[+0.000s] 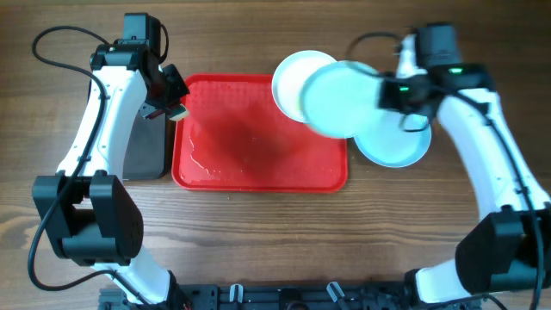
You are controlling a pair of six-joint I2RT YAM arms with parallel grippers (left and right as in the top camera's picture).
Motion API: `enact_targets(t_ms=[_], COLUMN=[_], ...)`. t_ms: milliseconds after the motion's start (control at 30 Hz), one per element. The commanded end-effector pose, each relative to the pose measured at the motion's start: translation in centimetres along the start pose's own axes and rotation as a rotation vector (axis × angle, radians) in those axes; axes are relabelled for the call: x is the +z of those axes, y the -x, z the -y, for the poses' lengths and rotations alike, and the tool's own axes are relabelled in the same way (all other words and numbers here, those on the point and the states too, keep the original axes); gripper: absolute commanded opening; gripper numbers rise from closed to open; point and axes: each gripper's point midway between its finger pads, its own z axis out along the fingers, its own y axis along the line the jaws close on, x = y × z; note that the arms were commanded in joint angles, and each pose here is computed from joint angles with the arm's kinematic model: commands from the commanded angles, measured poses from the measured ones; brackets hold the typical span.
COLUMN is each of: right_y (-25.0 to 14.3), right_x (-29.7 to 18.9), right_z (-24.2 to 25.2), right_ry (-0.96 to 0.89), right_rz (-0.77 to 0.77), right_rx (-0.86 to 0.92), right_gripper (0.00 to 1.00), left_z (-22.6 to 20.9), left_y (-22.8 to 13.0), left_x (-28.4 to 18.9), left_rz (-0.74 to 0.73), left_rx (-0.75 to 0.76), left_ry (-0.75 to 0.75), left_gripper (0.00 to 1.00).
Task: Clean dirty plates on tray and stack at the side
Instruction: 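Carry the plate right and stack it on the table plate, then grasp the white plate rim with the right gripper and drag it left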
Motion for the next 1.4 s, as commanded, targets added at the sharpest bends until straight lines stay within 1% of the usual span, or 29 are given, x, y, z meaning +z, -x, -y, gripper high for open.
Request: enact_targets(t_ms=[0,100,200,433,500,667,700,733,767,800,867,933,1033,1100,1200,1300,1367], right_y=[-0.7,-1.2,-1.9,-3.5,-4.6,-5.9,-5.7,-5.2,-5.1,-4.8,-4.2,-2.8,-0.8,0.4,1.5,1.9,1.8], right_x=[0.2,1.0,1.9,4.0,5.0,6.0,6.1,6.1,6.1,6.0,5.8,5.0,3.9,3.2,2.5,2.5,3.1], right_z=[4.3,8.0,10.2,11.1,12.2,13.2,13.4,13.3,13.2,12.6,11.2,9.4,6.9,4.4,0.2,-3.0,-4.6], right_ry=[0.034,0.002,-0.012,-0.02,-0.068,-0.116,-0.122,-0.116,-0.109,-0.076,0.001,0.077,0.121,0.145,0.179,0.173,0.135], right_rz=[-0.01,0.0,0.01,0.015,0.015,0.016,0.023,0.043,0.049,0.051,0.049,0.063,0.088,0.102,0.125,0.158,0.182], right_rx=[0.082,0.176,0.244,0.256,0.305,0.335,0.334,0.332,0.338,0.345,0.332,0.291,0.234,0.174,0.089,0.086,0.112], right_gripper=[0.04,0.04,0.04,0.04,0.04,0.04,0.06,0.23,0.27,0.32,0.35,0.38,0.43,0.46,0.46,0.45,0.42], left_z=[0.1,0.1,0.1,0.1,0.1,0.1,0.1,0.1,0.1,0.1,0.1,0.1,0.1,0.1,0.1,0.1,0.2], left_y=[-0.2,-0.2,-0.1,-0.1,-0.1,-0.1,-0.1,-0.1,-0.1,-0.1,-0.1,-0.1,-0.1,-0.1,-0.1,-0.1,0.0], left_x=[0.0,0.0,0.0,0.0,0.0,0.0,0.0,0.0,0.0,0.0,0.0,0.0,0.0,0.0,0.0,0.0,0.0], left_rz=[-0.006,-0.006,-0.005,-0.005,-0.005,-0.005,-0.005,-0.005,-0.005,-0.005,-0.005,-0.005,-0.005,-0.005,-0.005,-0.004,0.0], left_rx=[-0.016,-0.016,-0.016,-0.016,-0.016,-0.016,-0.016,-0.016,-0.016,-0.016,-0.016,-0.016,-0.016,-0.016,-0.016,-0.016,-0.017], left_ry=[-0.009,-0.01,-0.01,-0.01,-0.01,-0.01,-0.01,-0.01,-0.01,-0.01,-0.01,-0.01,-0.01,-0.01,-0.01,-0.011,-0.014], left_gripper=[0.04,0.04,0.04,0.04,0.04,0.04,0.04,0.04,0.04,0.04,0.04,0.04,0.04,0.04,0.04,0.04,0.04])
